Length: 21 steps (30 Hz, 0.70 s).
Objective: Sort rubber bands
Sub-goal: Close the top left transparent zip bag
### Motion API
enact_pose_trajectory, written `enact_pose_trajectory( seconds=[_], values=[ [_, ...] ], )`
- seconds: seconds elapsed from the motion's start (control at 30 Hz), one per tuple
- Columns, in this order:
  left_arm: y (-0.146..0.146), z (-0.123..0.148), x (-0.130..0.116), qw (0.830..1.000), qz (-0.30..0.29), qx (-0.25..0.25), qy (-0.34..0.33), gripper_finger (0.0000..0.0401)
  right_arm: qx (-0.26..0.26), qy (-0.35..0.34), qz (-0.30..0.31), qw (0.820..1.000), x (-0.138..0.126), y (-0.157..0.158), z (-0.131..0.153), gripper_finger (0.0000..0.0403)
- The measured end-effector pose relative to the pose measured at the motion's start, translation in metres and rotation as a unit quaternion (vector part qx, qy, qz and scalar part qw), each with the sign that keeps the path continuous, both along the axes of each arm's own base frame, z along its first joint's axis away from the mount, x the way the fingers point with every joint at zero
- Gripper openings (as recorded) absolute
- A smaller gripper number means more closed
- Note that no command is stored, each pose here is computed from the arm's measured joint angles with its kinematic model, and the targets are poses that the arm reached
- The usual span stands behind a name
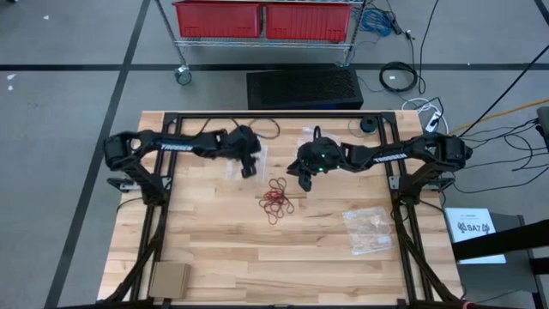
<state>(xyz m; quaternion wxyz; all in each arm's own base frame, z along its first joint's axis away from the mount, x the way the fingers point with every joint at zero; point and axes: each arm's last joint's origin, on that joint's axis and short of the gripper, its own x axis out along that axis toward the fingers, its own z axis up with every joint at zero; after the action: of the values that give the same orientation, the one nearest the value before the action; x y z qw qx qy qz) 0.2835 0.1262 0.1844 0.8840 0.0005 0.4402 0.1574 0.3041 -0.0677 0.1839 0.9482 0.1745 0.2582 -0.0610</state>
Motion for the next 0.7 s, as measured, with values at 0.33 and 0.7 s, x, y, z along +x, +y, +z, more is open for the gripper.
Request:
enact_pose_trajectory(
  seconds=[0.33,0.7],
  values=[
    [0.063,-0.005,-0.032,0.991,-0.015,-0.108,-0.074,0.0022,-0.008,-0.012,0.022,1.000,0.003,0.009,0.002,0.0042],
    [0.081,-0.030,-0.011,0.995,0.008,-0.087,-0.049,0.0144,-0.012,-0.013,0.024,1.000,0.003,0.009,0.002,0.0121]
  ],
)
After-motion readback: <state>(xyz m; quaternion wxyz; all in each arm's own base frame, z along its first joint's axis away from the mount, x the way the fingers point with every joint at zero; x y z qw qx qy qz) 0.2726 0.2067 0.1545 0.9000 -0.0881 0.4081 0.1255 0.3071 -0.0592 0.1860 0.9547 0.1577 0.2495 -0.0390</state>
